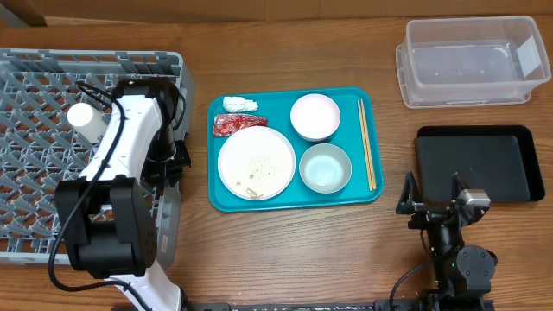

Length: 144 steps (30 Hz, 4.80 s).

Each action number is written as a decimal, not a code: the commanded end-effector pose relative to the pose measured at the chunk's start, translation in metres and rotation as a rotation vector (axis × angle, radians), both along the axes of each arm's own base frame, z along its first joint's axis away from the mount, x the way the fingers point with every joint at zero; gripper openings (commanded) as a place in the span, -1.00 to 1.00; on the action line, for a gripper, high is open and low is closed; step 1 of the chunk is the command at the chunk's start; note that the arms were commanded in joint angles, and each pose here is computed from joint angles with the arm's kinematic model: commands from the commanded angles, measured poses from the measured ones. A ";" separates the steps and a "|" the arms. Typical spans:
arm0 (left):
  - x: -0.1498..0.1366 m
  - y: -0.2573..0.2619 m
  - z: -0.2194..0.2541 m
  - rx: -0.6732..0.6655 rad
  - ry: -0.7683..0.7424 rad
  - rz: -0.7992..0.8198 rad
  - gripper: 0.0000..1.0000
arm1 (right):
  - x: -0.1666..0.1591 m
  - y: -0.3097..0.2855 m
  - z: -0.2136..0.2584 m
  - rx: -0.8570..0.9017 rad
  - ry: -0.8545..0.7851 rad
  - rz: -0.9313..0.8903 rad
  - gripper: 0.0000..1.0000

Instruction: Sort waste into correct bins and load items into the dishwasher

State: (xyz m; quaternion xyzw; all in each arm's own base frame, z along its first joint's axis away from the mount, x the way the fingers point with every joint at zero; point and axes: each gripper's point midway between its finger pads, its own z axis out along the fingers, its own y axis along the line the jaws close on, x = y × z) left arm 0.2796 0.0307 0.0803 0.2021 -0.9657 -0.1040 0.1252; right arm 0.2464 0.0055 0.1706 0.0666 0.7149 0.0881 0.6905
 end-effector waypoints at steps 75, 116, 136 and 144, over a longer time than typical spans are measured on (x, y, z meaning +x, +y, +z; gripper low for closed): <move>0.034 -0.063 0.163 -0.344 -0.386 -0.040 0.48 | 0.000 0.000 -0.001 -0.007 -0.007 -0.002 0.99; 0.013 -0.354 0.025 -0.224 -0.389 -0.606 0.28 | 0.000 0.000 -0.001 -0.007 -0.007 -0.001 0.99; 0.007 -0.400 -0.016 -0.360 -0.347 -0.620 -0.05 | 0.000 0.000 -0.001 -0.007 -0.007 -0.001 0.99; 0.009 -0.390 -0.026 -0.181 -0.418 -0.596 -0.06 | 0.000 0.000 -0.001 -0.007 -0.007 -0.001 0.99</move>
